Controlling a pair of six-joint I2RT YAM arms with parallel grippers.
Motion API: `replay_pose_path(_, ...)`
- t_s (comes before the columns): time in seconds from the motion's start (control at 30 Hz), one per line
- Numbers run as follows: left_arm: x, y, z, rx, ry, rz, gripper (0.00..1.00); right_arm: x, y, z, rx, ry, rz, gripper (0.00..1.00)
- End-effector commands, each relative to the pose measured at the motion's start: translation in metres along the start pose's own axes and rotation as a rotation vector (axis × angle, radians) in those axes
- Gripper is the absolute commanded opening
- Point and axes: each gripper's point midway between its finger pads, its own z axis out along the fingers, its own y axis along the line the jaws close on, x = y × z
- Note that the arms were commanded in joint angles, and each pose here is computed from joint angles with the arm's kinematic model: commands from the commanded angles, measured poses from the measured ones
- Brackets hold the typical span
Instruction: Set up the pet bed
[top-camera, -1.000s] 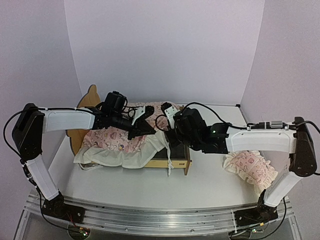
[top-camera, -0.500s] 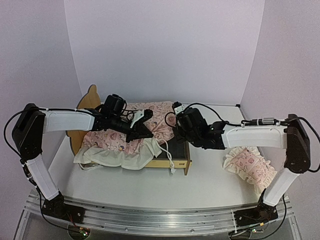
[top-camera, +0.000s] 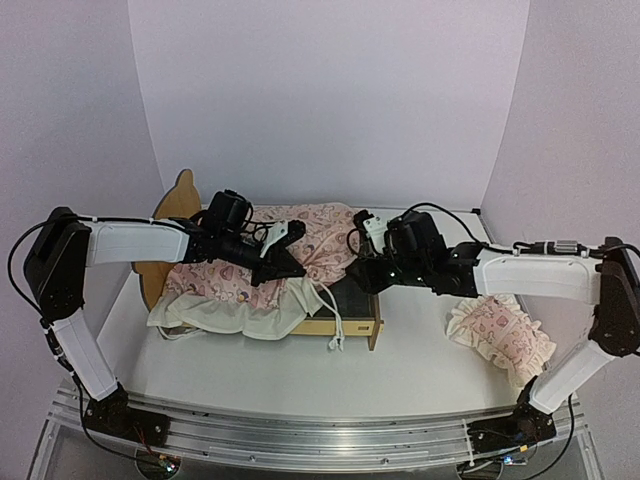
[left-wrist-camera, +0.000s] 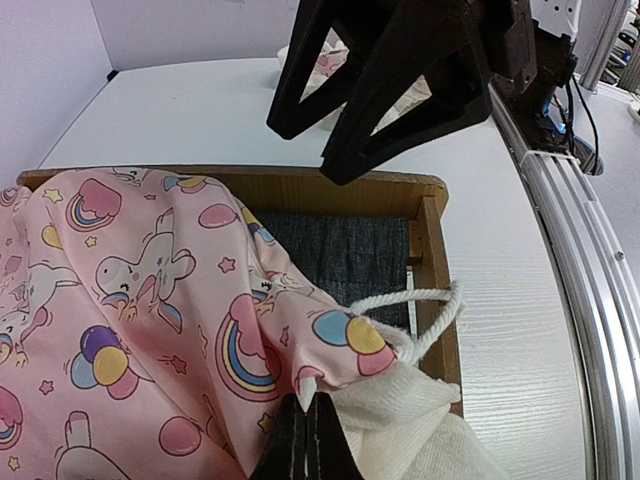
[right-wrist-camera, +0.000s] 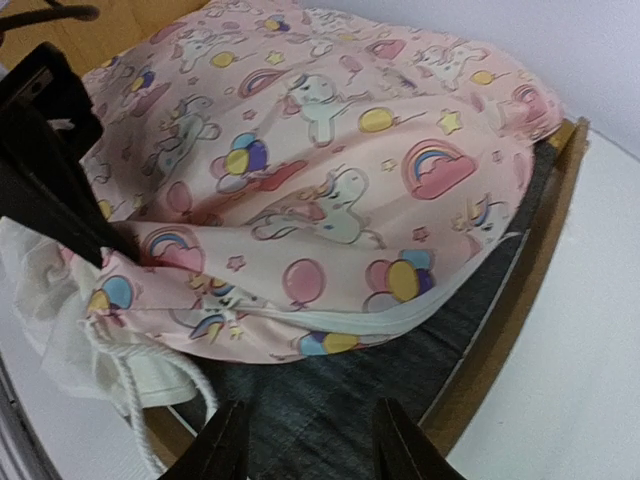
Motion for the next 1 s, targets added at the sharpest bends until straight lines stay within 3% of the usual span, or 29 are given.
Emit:
replay_pose_path(0.0,-0.016,0.003,-0.011,-0.030,-0.028,0.046,0.00,0.011,0.040,0.003,-0.232,0.067,0.060,0.45)
replay_pose_path(0.1,-0.016,0.004,-0.012,-0.037,-0.026,0.048,0.00,0.021,0.055,0.010,-0.312,0.121,0.091,0.47)
replay_pose_path(0.4,-0.015,0.004,-0.012,-0.039,-0.022,0.049,0.00,0.029,0.060,0.030,-0.328,0.172,0.129,0.42)
replay_pose_path(0.43,-0.016,0.005,-0.012,-0.041,-0.023,0.050,0.00,0.032,0.061,0.033,-0.332,0.184,0.139,0.40)
replay_pose_path(0.63,-0.015,0.005,-0.013,-0.047,-0.015,0.060,0.00,0.038,0.057,0.034,-0.305,0.209,0.156,0.02)
replay_pose_path(0.83,-0.011,0.001,-0.013,-0.035,-0.007,0.063,0.00,-0.018,0.022,-0.001,-0.093,0.071,0.058,0.00)
replay_pose_path(0.97,-0.007,-0.003,-0.014,-0.019,0.002,0.084,0.00,-0.048,0.023,-0.016,-0.076,0.001,-0.027,0.00)
